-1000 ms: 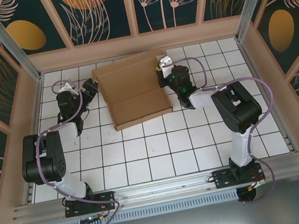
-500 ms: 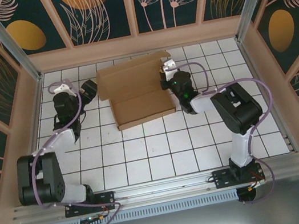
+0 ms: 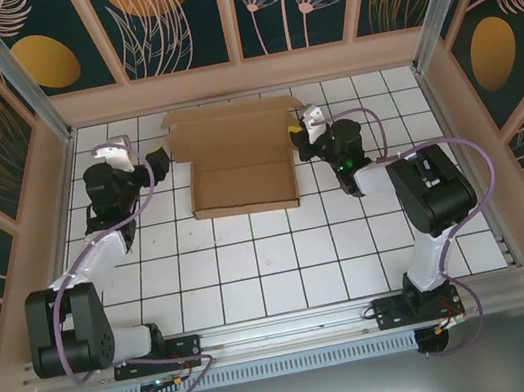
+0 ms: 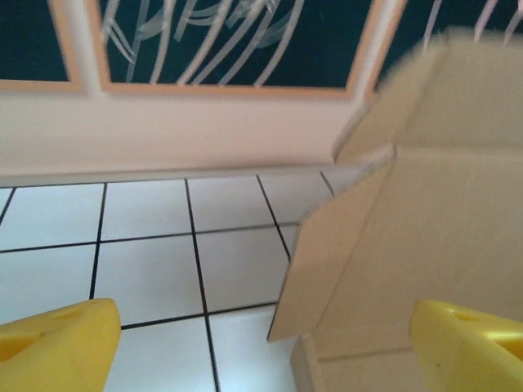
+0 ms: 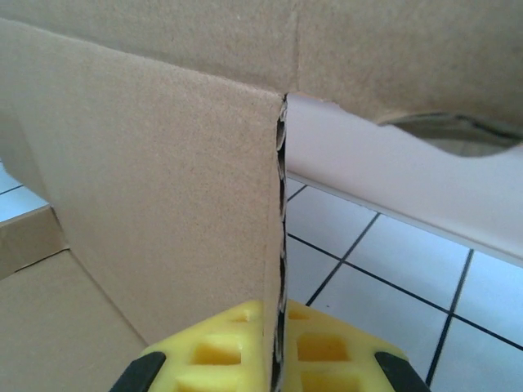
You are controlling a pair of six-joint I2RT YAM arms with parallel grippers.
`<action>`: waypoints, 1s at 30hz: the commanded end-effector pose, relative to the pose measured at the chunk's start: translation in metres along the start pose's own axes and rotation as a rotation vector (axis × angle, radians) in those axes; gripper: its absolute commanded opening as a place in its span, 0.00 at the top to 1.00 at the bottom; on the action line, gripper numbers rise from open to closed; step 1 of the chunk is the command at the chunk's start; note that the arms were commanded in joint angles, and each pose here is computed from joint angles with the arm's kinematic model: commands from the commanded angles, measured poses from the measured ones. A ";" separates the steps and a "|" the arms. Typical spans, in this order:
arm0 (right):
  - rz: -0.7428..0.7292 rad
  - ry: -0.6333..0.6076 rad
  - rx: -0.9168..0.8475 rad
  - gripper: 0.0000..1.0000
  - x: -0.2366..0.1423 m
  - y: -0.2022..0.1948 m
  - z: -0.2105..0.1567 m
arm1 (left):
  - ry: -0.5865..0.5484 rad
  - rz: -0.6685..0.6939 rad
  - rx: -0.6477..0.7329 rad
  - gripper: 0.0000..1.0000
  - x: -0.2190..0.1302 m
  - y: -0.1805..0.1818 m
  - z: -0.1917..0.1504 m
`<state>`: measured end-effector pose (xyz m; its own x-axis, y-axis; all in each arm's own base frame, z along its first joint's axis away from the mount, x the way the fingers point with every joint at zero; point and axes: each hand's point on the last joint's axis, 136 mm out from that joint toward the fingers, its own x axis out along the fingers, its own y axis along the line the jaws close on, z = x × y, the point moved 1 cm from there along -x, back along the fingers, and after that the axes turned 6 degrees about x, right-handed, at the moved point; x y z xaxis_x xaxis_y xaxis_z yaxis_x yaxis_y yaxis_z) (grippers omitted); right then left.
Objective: Fold the paper box
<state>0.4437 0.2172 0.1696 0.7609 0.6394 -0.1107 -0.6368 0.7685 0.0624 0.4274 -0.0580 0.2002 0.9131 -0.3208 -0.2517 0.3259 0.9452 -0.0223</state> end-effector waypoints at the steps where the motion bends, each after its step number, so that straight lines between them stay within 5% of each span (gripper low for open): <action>1: 0.058 0.013 -0.019 1.00 -0.001 0.009 0.000 | -0.034 -0.138 0.226 0.08 0.015 -0.016 0.012; 11: 0.078 0.043 -0.023 1.00 -0.001 0.010 -0.005 | -0.022 -0.158 0.231 0.10 0.061 0.003 0.010; 16: 0.080 0.055 -0.034 1.00 0.000 0.009 -0.007 | -0.009 -0.282 0.209 0.17 0.077 -0.003 0.004; 23: 0.082 0.064 -0.015 1.00 0.005 0.008 -0.006 | 0.014 -0.416 0.209 0.44 0.079 -0.020 -0.003; 30: -0.027 0.071 0.037 1.00 0.014 0.000 -0.006 | 0.003 -0.372 0.124 0.88 0.070 -0.020 0.003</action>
<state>0.4473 0.2248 0.1704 0.7346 0.6621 -0.1480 -0.6587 0.7483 0.0784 0.4912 -0.0984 0.1742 0.7156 -0.6391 -0.2818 0.6724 0.7396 0.0303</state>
